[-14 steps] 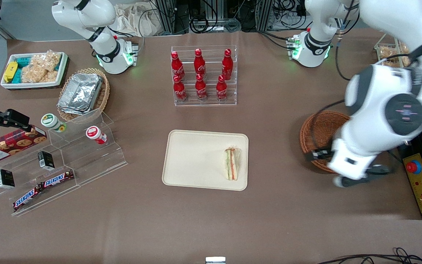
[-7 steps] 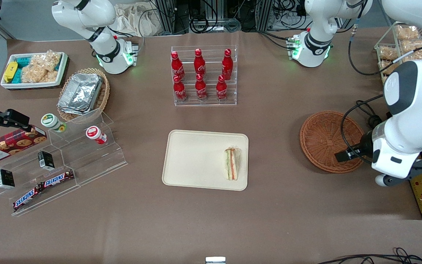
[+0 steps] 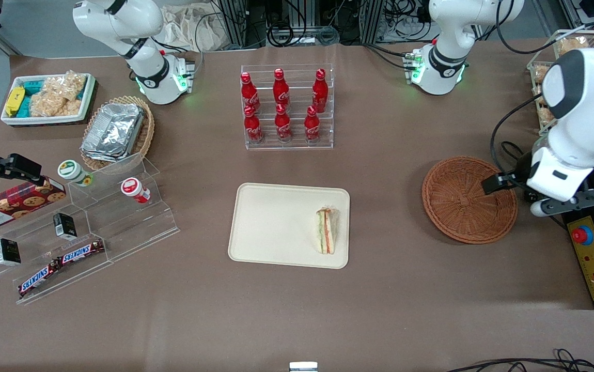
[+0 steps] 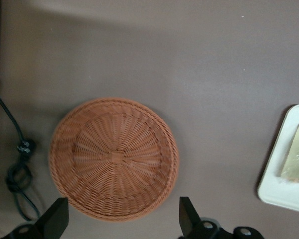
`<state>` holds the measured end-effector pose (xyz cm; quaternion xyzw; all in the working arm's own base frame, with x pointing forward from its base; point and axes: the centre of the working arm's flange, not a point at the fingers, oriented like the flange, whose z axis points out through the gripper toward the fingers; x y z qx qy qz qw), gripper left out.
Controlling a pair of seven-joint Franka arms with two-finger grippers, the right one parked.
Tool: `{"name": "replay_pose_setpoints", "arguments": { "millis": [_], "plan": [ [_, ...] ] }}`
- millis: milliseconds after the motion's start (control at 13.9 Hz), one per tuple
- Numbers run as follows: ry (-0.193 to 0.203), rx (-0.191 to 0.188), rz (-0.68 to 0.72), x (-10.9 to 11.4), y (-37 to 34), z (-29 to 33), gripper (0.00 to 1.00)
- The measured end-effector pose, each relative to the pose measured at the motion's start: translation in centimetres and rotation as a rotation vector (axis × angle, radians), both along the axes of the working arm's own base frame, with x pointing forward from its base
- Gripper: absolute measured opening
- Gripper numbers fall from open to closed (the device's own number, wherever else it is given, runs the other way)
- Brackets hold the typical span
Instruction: Place sandwich from basket to tray
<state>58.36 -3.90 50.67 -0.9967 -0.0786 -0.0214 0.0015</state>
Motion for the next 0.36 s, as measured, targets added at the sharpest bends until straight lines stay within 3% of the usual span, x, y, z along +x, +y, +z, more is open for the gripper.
{"name": "replay_pose_setpoints", "arguments": {
  "millis": [216,360],
  "plan": [
    [0.065,0.004,-0.019,1.0,0.2,3.1,1.0],
    [0.085,0.005,-0.021,2.5,0.0,4.6,1.0]
  ]
}}
